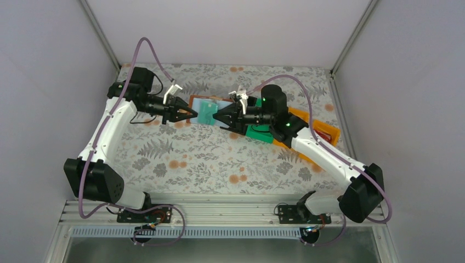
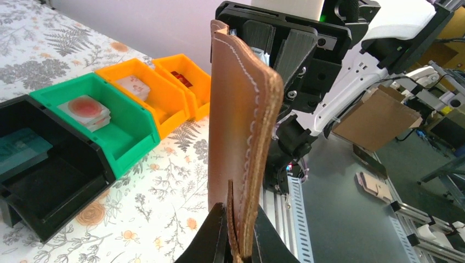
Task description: Take the credit cards out of the card holder
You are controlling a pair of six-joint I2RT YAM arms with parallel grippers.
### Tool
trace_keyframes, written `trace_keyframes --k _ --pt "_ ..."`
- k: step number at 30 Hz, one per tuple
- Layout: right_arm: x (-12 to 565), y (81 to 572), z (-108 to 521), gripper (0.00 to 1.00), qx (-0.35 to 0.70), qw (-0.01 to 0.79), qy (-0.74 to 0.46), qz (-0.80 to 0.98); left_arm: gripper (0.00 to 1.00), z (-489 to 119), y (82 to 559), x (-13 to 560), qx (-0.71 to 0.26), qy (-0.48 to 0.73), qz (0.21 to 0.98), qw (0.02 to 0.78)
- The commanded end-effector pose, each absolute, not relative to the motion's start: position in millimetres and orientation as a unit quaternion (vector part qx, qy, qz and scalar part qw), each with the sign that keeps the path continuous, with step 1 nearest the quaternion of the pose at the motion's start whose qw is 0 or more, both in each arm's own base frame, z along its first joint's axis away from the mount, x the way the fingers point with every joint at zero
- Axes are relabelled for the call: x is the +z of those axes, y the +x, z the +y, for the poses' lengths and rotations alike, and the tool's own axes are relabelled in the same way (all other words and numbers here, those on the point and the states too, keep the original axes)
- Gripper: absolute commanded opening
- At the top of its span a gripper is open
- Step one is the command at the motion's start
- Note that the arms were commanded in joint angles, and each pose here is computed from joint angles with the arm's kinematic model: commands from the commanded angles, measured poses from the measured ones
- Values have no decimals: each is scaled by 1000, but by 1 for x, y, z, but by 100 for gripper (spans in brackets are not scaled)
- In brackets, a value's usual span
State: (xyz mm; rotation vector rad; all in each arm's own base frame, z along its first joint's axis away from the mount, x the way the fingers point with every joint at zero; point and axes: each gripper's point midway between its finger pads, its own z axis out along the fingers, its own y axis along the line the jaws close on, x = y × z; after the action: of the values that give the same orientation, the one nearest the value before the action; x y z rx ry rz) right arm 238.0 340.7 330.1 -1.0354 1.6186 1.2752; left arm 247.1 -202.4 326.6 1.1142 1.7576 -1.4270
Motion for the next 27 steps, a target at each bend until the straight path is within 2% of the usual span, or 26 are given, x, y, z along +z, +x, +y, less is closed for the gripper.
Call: trace_keyframes --k 1,7,12,16,19,23,27 --pt "329 245 330 4 474 415 -408 661 2 -204 241 341 -541 437 641 325" --pt "311 260 304 4 437 415 -384 700 2 -202 245 335 -532 433 652 322" --pt "298 272 270 4 404 417 -345 738 2 -192 266 313 -518 387 697 309" --pt "294 278 249 4 378 419 -320 761 2 -162 305 254 -491 289 775 275" --pt "296 278 243 4 363 418 -316 771 2 -136 320 201 -488 224 814 221" --pt "299 278 243 4 359 414 -320 773 2 -124 311 136 -486 194 841 138" --pt "295 279 246 4 365 402 -322 776 2 -119 302 87 -472 178 859 95"
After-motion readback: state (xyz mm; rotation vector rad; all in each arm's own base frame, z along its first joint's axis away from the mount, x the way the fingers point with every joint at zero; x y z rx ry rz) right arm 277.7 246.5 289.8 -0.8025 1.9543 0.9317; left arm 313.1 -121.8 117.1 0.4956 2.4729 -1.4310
